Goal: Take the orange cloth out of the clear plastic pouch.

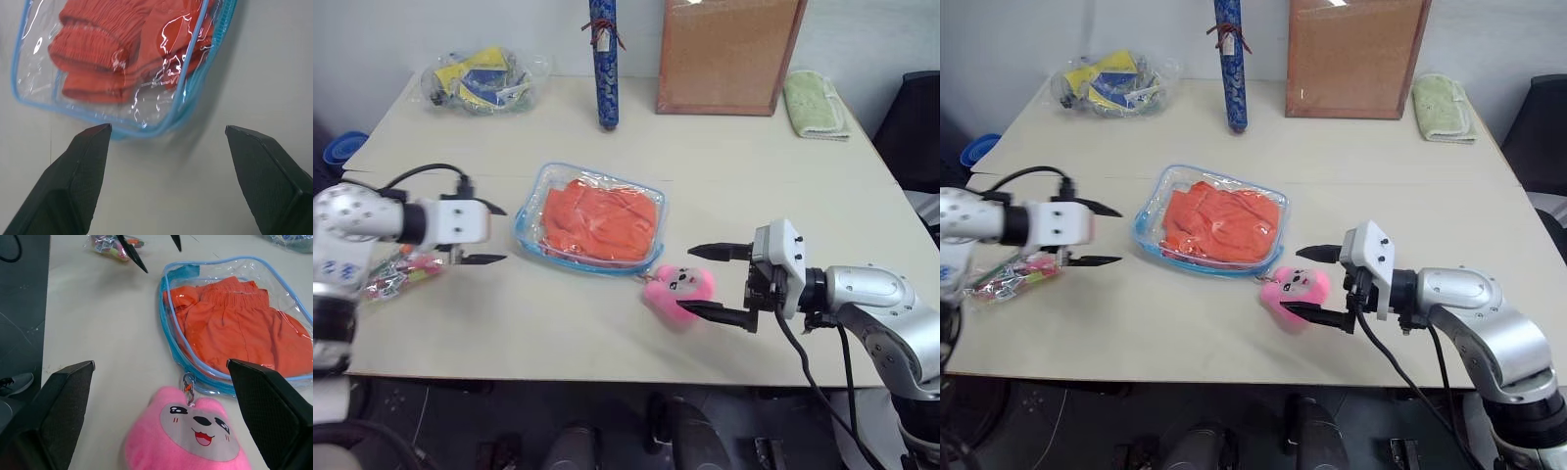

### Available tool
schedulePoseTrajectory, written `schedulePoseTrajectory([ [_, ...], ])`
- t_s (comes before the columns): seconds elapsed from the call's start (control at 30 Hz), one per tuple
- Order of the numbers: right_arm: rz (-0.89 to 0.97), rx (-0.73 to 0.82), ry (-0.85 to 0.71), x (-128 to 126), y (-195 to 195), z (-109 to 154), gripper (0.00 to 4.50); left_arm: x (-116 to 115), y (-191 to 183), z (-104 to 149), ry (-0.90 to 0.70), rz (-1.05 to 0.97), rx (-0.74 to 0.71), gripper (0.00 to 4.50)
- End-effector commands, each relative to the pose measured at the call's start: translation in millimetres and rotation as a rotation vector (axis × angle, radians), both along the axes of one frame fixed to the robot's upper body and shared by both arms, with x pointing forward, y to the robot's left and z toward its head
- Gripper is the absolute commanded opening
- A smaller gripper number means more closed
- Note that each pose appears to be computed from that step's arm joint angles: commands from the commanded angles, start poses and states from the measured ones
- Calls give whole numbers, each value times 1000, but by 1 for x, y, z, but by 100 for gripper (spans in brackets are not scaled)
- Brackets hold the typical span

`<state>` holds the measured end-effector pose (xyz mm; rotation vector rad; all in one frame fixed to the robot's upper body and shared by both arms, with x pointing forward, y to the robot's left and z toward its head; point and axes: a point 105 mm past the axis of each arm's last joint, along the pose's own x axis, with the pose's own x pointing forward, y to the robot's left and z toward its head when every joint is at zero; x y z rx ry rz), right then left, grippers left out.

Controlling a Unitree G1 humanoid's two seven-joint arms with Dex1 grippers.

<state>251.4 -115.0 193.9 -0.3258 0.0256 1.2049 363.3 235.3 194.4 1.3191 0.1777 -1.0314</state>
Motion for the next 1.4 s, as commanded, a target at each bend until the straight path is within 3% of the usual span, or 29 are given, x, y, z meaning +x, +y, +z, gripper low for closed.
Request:
schedulePoseTrajectory([
  [0.03, -19, 6, -47, -4, -1, 11, 450, 19, -11, 4, -77, -29, 12, 396],
  [0.23, -65, 6, -56, -7, -5, 11, 450, 31, -22, -12, -73, -72, 56, 396],
  [0.27, -73, 6, -57, -8, -7, 11, 450, 33, -22, -12, -75, -67, 51, 378],
  [0.37, -94, 2, -57, -10, -11, 9, 450, 35, -23, -13, -76, -69, 56, 309],
  [0.7, -92, -14, -52, -12, -12, 7, 450, 20, -28, -25, 55, -102, -22, 8],
  [0.97, -124, -31, -24, -16, -21, 3, 450, -56, -70, -44, 224, -20, -210, 3],
  [1.2, -286, -30, 2, -16, -43, -3, 450, -66, -85, -61, 197, 158, -229, 3],
  [1.4, -448, -21, 31, -21, -70, -9, 450, -57, -89, -72, 179, 291, -275, 3],
])
